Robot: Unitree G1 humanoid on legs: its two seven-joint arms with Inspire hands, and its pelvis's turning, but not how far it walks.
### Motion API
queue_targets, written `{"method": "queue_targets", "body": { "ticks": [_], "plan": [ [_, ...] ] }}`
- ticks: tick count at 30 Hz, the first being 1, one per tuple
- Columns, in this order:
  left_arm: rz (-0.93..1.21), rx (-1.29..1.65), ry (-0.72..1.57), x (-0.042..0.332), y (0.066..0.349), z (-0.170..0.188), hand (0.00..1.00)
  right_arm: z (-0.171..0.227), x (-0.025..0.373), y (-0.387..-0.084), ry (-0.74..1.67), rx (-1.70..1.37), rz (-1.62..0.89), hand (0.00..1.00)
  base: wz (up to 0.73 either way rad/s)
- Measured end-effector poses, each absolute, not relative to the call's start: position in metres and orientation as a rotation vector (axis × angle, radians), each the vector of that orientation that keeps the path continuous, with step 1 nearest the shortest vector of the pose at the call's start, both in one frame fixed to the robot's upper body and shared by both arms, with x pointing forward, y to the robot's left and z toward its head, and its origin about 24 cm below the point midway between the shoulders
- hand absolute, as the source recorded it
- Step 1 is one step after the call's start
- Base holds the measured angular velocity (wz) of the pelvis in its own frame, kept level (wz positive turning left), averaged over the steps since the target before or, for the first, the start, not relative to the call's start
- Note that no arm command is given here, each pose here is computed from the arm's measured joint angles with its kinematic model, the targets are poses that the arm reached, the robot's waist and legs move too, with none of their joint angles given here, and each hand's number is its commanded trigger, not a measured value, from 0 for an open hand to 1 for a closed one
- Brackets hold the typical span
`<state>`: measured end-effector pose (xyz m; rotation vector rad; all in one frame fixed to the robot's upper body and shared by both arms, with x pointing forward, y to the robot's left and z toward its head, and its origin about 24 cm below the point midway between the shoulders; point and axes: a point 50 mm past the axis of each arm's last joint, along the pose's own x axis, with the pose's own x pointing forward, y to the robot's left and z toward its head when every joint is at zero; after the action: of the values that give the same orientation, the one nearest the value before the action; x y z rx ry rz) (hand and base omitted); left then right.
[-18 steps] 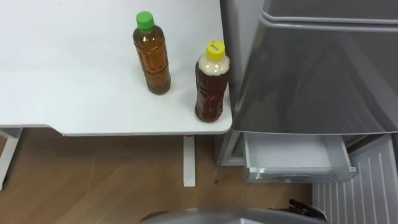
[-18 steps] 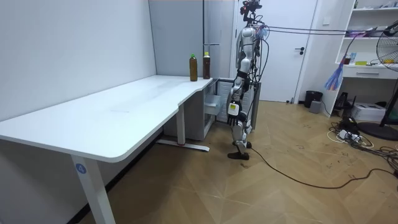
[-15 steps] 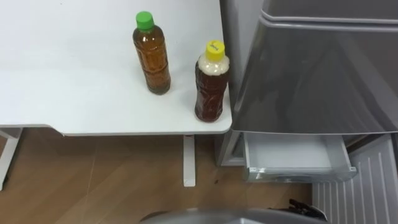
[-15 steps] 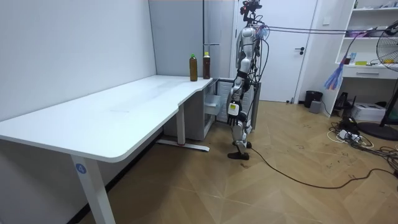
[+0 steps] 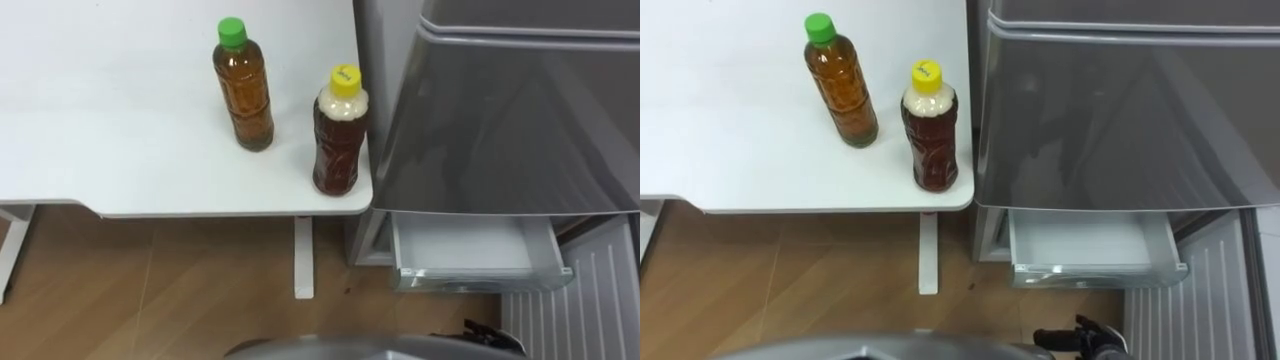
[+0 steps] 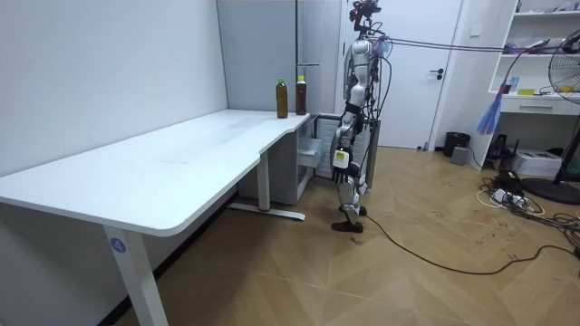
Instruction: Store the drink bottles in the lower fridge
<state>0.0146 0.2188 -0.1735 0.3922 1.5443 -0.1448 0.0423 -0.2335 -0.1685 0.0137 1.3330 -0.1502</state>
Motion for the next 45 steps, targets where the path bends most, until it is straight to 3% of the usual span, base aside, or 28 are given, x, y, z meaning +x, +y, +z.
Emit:
{"method": "queue_targets", "body": {
  "ticks": [12,21,32,38,45],
  "plan": [
    [0.182,0.217,1.542,0.003,0.227,-0.172,0.0,-0.171,0.034,-0.234,1.377,0.054,-0.222,0.0,0.0],
    [0.706,-0.123,1.433,0.0,0.242,-0.168,0.0,-0.17,0.033,-0.235,1.383,0.049,-0.232,0.0,0.0],
    [1.248,-0.427,1.075,0.034,0.273,-0.148,0.0,-0.169,0.031,-0.238,1.368,0.021,-0.272,0.0,0.0],
    [1.328,-0.465,0.881,0.063,0.287,-0.129,0.0,-0.168,0.035,-0.239,1.355,-0.012,-0.259,0.0,0.01],
    [1.347,-0.365,0.546,0.114,0.304,-0.08,0.0,-0.167,0.04,-0.239,1.307,-0.027,-0.248,0.0,0.0]
  ]
}}
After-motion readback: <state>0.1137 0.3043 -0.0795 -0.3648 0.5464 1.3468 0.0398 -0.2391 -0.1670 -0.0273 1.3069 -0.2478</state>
